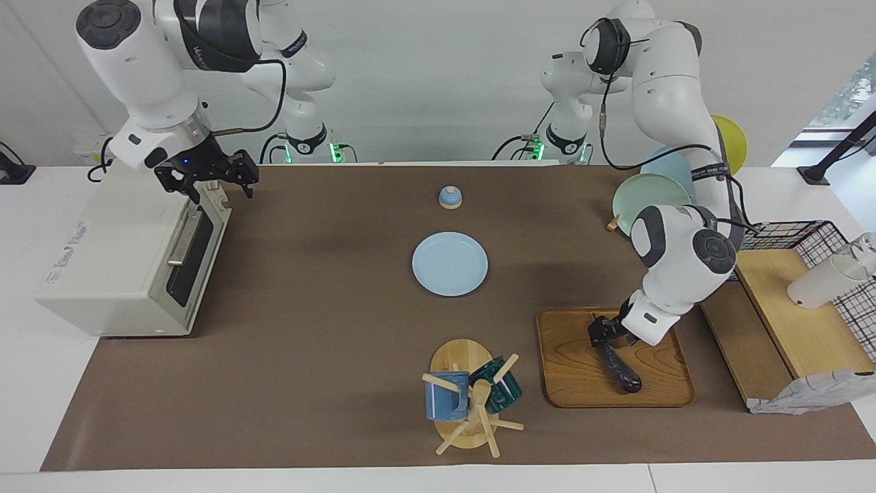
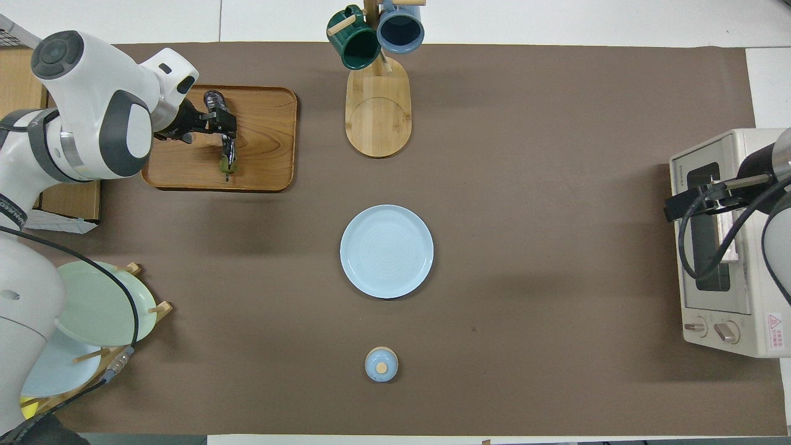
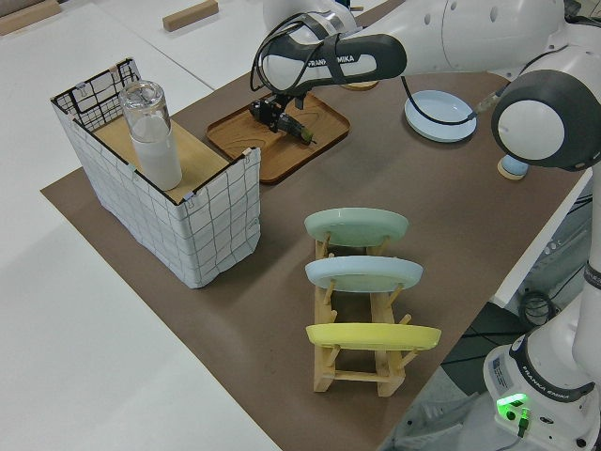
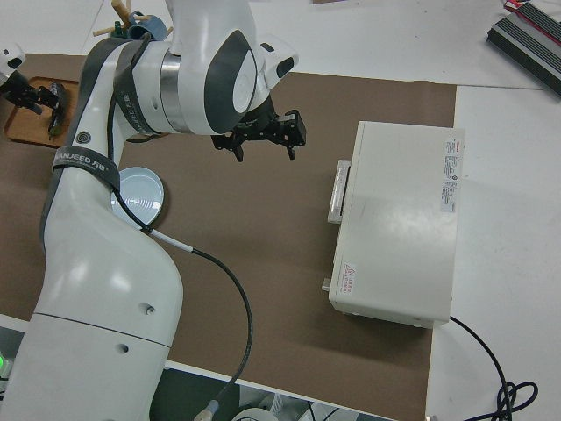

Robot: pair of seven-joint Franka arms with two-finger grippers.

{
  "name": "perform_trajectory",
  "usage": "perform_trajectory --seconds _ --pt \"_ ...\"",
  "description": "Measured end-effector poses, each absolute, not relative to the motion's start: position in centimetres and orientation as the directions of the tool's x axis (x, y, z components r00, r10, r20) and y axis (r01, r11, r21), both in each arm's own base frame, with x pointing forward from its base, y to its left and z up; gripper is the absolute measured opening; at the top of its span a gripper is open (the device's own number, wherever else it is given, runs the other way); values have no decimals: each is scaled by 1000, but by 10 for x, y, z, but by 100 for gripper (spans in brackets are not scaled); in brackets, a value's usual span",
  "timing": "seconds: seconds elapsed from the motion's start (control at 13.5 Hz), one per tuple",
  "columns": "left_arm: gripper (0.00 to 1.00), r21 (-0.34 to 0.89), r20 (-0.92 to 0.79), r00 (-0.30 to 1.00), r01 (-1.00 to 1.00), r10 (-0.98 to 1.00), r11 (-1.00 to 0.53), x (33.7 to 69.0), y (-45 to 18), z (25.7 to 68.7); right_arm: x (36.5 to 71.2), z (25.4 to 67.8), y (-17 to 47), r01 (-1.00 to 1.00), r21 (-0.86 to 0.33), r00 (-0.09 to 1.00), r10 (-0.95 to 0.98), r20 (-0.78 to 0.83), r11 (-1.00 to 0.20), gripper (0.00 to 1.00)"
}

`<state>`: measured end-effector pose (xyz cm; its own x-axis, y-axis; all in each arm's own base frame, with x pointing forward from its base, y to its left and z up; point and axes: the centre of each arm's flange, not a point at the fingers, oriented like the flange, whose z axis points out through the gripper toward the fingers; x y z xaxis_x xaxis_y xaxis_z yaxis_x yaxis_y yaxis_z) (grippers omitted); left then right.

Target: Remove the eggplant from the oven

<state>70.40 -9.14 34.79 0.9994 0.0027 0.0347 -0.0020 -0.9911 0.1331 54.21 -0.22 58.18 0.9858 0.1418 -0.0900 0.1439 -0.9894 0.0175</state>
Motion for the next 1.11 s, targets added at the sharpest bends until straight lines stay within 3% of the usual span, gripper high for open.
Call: perform_trajectory --seconds 0.3,0.74,0.89,1.11 --pt "100 122 -20 1000 8 6 -992 675 -73 437 542 584 -6 134 18 988 132 -85 -991 100" --pt "100 29 -51 998 -22 -23 -999 591 -55 584 542 585 -6 119 20 990 117 -83 -993 100" --pt "100 23 -49 998 -25 -26 -999 568 -54 604 542 585 -6 114 20 990 112 -83 -993 100" --pt "100 16 -92 996 -6 -7 -1000 544 -54 596 542 585 -6 105 21 991 103 -82 -994 100"
